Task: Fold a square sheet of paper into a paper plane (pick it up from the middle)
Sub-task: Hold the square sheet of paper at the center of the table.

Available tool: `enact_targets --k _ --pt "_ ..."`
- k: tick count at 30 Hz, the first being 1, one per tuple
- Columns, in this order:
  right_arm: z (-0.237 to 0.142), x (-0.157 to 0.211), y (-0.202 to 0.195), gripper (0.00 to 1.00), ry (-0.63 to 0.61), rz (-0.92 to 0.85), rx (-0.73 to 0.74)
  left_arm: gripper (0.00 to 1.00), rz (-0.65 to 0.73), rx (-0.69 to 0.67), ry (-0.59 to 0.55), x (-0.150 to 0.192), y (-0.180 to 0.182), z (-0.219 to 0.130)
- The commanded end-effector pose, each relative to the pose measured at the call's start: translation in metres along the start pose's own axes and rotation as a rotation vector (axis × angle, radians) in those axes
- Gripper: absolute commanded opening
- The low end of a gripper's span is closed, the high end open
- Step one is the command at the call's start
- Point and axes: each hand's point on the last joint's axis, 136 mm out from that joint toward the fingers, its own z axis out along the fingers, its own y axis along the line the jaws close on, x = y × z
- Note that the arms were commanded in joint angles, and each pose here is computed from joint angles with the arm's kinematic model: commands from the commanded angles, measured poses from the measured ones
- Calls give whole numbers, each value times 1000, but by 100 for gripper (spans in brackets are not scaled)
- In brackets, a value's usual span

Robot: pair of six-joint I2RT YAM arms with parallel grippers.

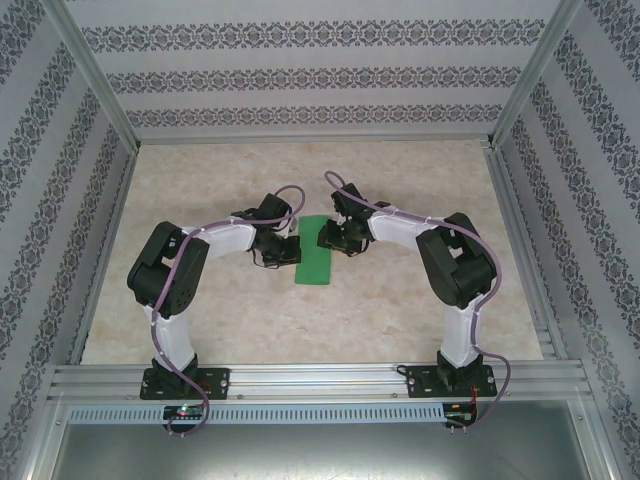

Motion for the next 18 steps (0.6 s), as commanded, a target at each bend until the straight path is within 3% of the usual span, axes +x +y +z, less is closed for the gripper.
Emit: enact_targets --k 1,18 --pt "5 -2 4 37 8 -29 -6 9 20 8 14 -2 -1 4" --pt "10 2 -5 31 27 -61 43 14 33 11 4 -5 -8 -6"
